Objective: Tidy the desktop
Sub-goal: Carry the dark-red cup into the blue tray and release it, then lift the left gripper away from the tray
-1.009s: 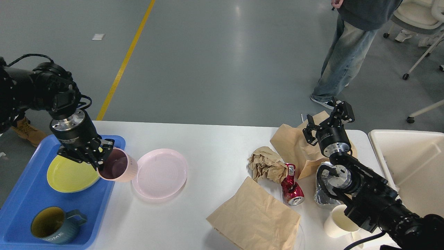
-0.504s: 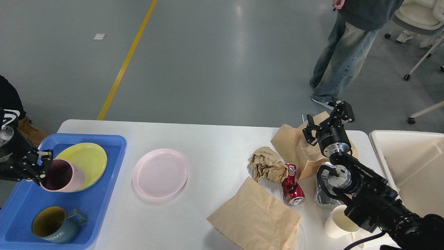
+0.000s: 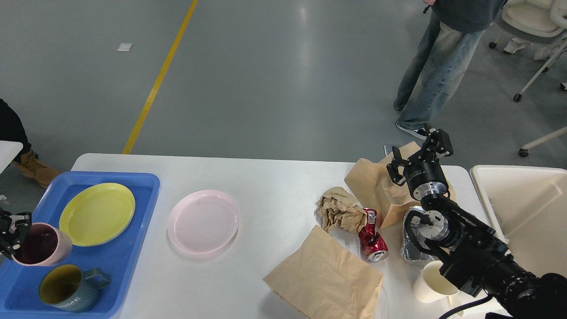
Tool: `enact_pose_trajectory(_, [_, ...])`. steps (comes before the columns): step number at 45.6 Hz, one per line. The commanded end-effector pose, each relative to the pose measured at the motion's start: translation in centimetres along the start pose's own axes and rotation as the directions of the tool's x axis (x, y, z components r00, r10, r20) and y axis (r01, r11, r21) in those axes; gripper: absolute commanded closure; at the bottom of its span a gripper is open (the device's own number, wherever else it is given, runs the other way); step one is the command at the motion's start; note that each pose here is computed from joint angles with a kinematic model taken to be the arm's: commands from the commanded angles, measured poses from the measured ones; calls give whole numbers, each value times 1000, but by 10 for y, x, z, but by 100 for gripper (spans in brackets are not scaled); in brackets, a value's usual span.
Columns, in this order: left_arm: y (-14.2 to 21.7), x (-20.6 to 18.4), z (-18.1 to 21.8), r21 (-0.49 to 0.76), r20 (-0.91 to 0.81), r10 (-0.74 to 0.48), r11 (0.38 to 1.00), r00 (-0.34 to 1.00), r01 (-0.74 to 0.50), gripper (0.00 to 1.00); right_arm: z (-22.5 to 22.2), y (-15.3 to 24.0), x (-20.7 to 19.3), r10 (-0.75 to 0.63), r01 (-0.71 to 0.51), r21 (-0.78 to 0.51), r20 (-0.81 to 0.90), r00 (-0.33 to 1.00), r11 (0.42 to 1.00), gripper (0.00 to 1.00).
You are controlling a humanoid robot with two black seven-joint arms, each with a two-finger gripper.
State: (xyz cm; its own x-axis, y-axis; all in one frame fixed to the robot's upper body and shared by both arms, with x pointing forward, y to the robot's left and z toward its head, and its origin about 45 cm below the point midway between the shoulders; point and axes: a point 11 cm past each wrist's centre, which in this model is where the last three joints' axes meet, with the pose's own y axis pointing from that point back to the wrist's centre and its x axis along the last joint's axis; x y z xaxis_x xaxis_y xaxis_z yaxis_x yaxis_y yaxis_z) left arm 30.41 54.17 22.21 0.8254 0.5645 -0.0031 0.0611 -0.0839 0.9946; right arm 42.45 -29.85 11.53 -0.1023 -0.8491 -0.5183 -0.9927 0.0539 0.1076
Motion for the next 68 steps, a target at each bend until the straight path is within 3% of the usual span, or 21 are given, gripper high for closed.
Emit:
enact_pose_trajectory(1, [-6, -2, -8, 14, -8, -8, 1000, 1000, 8, 95, 0, 0, 0, 0, 0, -1, 0, 1000, 1000, 0])
enact_pose_trajectory(37, [-28, -4, -25, 59, -7, -11, 998, 1000, 11, 91, 0, 0, 0, 1, -1, -1, 0, 1000, 1000, 0])
enact_pose_trajectory(42, [-29, -5, -23, 59, -4, -13, 998, 1000, 14, 88, 0, 0, 1, 2, -2, -1, -1, 1000, 1000, 0])
enact_pose_trajectory(46, [-26, -3, -22, 50, -5, -7, 999, 1000, 7, 75, 0, 0, 0, 0, 0, 1, 0, 1000, 1000, 0])
enact_pose_trajectory(52, [-14, 5, -14, 30, 1, 23, 999, 1000, -23, 26, 0, 0, 0, 1, -1, -1, 0, 1000, 1000, 0])
enact_pose_trajectory(54, [-8, 9, -9, 22, 6, 38, 999, 999, -38, 15, 0, 0, 0, 0, 0, 1, 0, 1000, 1000, 0])
enact_pose_trajectory(61, [13, 21, 13, -9, 35, 85, 996, 996, -85, 6, 0, 0, 0, 0, 0, 1, 0, 1000, 1000, 0])
enact_pose_trajectory(68, [41, 34, 68, -66, 125, 146, 988, 981, -138, 5, 0, 0, 0, 1, -1, -1, 0, 1000, 1000, 0])
